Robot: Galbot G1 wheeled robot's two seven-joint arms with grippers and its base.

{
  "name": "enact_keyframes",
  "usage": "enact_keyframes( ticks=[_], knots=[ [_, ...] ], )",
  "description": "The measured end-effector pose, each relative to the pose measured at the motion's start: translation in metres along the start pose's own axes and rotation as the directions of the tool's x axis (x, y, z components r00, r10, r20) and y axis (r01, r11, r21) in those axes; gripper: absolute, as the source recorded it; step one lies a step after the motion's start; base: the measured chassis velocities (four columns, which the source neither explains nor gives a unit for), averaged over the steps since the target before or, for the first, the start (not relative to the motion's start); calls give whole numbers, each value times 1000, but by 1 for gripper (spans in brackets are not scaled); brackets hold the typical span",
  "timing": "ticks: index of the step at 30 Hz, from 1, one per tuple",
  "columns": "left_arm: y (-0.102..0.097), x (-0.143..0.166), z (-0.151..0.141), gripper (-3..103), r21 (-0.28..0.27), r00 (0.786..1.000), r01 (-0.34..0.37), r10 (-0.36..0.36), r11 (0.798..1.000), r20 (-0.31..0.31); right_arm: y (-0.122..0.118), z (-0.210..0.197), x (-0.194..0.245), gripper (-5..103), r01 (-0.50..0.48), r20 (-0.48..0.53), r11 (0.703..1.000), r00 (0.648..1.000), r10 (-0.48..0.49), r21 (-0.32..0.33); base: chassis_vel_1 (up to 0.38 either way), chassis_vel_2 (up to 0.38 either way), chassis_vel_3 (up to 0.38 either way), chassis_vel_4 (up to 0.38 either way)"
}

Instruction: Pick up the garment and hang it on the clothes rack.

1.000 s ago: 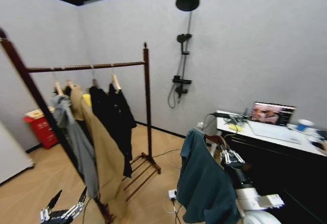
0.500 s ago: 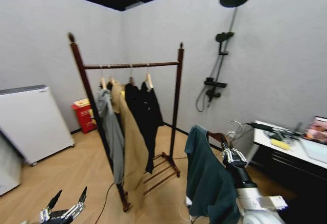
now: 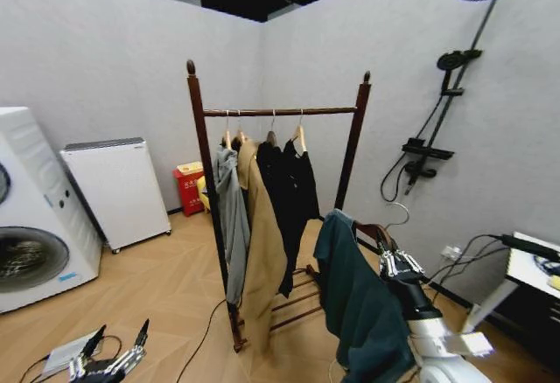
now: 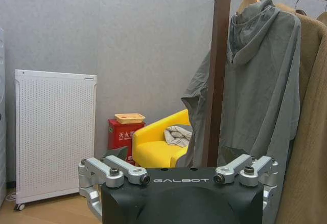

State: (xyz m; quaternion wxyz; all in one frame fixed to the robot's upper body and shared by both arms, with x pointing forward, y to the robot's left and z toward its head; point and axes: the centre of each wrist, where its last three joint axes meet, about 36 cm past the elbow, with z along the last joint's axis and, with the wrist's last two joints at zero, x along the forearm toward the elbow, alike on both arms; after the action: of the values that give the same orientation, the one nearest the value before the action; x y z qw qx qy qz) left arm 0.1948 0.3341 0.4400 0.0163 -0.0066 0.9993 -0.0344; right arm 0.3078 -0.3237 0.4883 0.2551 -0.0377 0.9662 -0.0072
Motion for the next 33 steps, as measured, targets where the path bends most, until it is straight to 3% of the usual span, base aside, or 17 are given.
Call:
enact_keyframes(
  ticks=[10, 12, 16, 26, 33],
  knots=[
    [0, 0, 0, 100, 0, 1000, 0, 0, 1000, 0, 0, -8, -7, 10, 8, 27, 1000, 1000, -8, 11, -147, 162, 168, -148],
    [0, 0, 0, 100, 0, 1000, 0, 0, 1000, 0, -6, -19, -14, 10, -44, 26, 998, 999, 42, 55, -245, 246, 265, -256],
    [0, 0, 0, 100, 0, 1000, -1, 1, 1000, 0, -10, -26, -19, 10, -60, 27, 995, 998, 58, 82, -294, 286, 306, -282],
    [0, 0, 0, 100, 0, 1000, 0, 0, 1000, 0, -50, -71, -95, 10, -6, 2, 986, 1000, 6, 165, -167, 147, 127, -129],
    [0, 0, 0, 100, 0, 1000, 0, 0, 1000, 0, -65, -87, -135, 10, -40, 4, 990, 999, 40, 136, 53, -37, -36, 36]
  ],
)
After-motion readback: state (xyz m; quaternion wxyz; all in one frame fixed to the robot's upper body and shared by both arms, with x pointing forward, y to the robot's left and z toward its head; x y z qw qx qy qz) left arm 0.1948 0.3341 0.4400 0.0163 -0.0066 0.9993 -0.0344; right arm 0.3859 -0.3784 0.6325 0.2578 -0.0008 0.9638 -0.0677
